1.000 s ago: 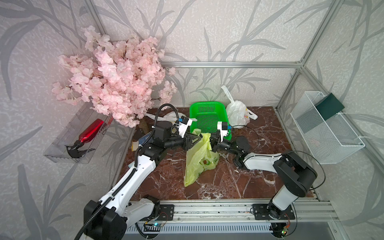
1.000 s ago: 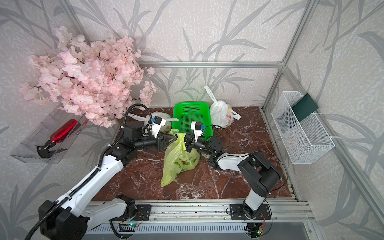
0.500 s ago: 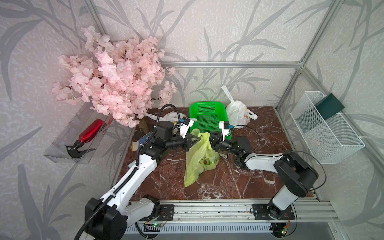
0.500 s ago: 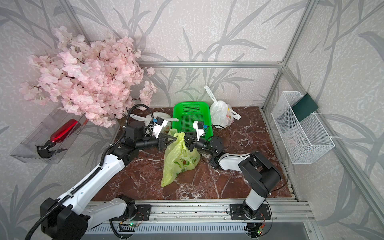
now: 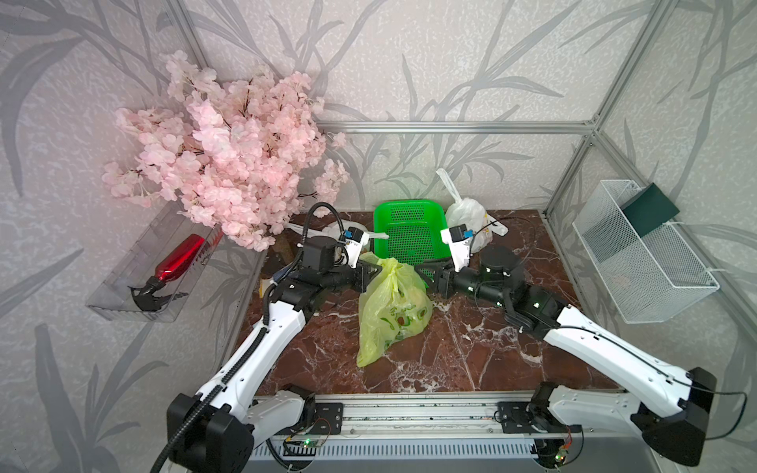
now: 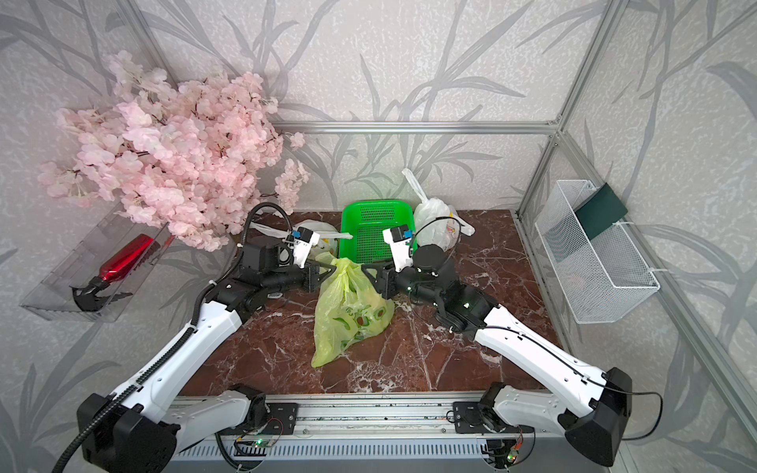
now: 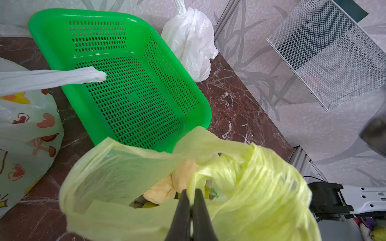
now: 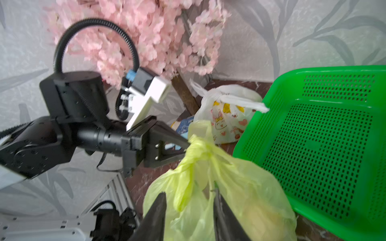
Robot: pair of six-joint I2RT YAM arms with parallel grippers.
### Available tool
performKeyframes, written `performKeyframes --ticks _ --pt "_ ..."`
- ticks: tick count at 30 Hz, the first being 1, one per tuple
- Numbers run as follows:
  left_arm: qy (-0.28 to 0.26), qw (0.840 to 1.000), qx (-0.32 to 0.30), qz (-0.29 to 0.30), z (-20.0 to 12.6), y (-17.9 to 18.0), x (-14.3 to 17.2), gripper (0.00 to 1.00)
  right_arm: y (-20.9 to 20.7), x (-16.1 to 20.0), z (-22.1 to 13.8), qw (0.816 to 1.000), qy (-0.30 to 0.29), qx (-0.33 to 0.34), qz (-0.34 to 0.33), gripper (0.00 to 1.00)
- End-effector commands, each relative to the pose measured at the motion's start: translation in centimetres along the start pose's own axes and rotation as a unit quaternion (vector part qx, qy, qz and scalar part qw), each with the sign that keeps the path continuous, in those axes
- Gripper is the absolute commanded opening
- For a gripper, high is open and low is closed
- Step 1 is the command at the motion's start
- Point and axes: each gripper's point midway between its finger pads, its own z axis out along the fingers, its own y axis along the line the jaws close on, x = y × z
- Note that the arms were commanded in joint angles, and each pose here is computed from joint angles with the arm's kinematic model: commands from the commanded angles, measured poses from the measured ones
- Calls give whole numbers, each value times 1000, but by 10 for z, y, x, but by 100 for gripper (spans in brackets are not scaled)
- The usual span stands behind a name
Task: Place the pears into plastic bags & tie knots
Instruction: Tie the plastic bag at the center of the board.
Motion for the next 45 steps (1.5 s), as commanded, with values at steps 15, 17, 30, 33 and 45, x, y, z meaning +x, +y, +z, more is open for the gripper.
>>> performKeyframes --ticks 15,17,30,33,45 --pt "-8 1000 12 -5 -3 -7 -9 0 16 52 50 971 197 88 -106 42" --pt "-9 1000 15 -4 -4 -9 -10 0 15 54 56 971 197 90 -105 42" --pt "-9 1000 20 1 -9 -13 -9 0 -13 62 70 963 214 131 -95 23" --pt "1 1000 0 4 -13 -8 -3 0 -24 63 58 956 221 164 -99 7" --pt "39 964 -255 -62 -69 99 60 0 -171 100 -62 921 226 311 59 0"
